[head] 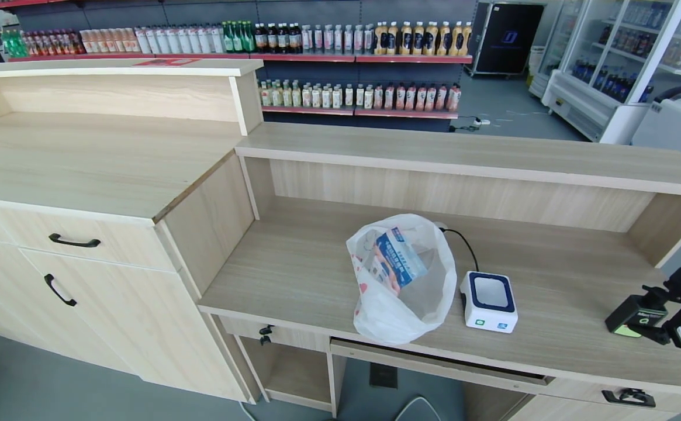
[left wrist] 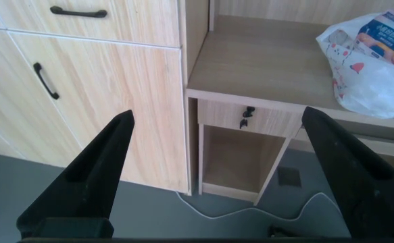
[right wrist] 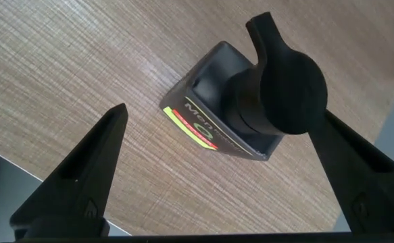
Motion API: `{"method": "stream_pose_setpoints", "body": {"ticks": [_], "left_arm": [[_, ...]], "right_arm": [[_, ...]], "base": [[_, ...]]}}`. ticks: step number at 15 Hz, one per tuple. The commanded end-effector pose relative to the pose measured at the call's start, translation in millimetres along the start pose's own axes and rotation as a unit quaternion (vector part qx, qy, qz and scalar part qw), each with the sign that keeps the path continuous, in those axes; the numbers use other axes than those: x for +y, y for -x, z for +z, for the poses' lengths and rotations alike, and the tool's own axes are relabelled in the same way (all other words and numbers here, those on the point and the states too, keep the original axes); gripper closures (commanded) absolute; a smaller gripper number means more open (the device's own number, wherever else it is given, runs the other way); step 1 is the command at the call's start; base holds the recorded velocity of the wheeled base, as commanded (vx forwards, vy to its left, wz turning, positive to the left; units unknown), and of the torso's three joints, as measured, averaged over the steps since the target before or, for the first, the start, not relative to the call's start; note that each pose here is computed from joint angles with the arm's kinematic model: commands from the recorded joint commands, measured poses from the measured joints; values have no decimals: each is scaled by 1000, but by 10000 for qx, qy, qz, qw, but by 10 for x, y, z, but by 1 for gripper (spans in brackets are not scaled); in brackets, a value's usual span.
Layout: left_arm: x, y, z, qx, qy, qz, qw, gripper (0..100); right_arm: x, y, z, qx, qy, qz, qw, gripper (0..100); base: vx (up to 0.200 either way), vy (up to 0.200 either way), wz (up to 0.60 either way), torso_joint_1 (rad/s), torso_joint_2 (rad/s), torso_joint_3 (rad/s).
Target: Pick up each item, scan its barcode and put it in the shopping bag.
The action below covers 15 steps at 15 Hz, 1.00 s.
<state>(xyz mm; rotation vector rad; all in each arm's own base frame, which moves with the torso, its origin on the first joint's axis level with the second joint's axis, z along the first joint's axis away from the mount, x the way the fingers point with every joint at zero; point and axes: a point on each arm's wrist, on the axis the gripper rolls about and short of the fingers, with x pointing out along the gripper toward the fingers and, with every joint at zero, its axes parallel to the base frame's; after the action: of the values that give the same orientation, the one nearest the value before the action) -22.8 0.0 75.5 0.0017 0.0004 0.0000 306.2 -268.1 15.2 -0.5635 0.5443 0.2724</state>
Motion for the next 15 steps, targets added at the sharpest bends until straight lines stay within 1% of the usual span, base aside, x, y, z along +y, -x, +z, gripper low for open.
{"method": "stream_pose_setpoints", "body": {"ticks": [1, 7, 9, 10, 15], "left_arm": [[0, 0, 0, -2, 1, 0, 10000, 0], [0, 0, 0, -2, 1, 0, 10000, 0], [0, 0, 0, -2, 1, 0, 10000, 0], [0, 0, 0, -2, 1, 0, 10000, 0], [0, 0, 0, -2, 1, 0, 10000, 0]], "right_arm": [[18, -71, 31, -36, 52, 62, 10000, 0], [30, -189, 28, -57, 116, 132, 9998, 0], [51, -218, 14, 39, 133, 137, 9998, 0], [62, -236, 1, 57, 123, 153, 9998, 100], [95, -268, -38, 105, 154, 141, 9997, 100]], "base": [[0, 0, 0, 0, 0, 0], [0, 0, 0, 0, 0, 0], [0, 0, 0, 0, 0, 0], [0, 0, 0, 0, 0, 0], [0, 0, 0, 0, 0, 0]]}}
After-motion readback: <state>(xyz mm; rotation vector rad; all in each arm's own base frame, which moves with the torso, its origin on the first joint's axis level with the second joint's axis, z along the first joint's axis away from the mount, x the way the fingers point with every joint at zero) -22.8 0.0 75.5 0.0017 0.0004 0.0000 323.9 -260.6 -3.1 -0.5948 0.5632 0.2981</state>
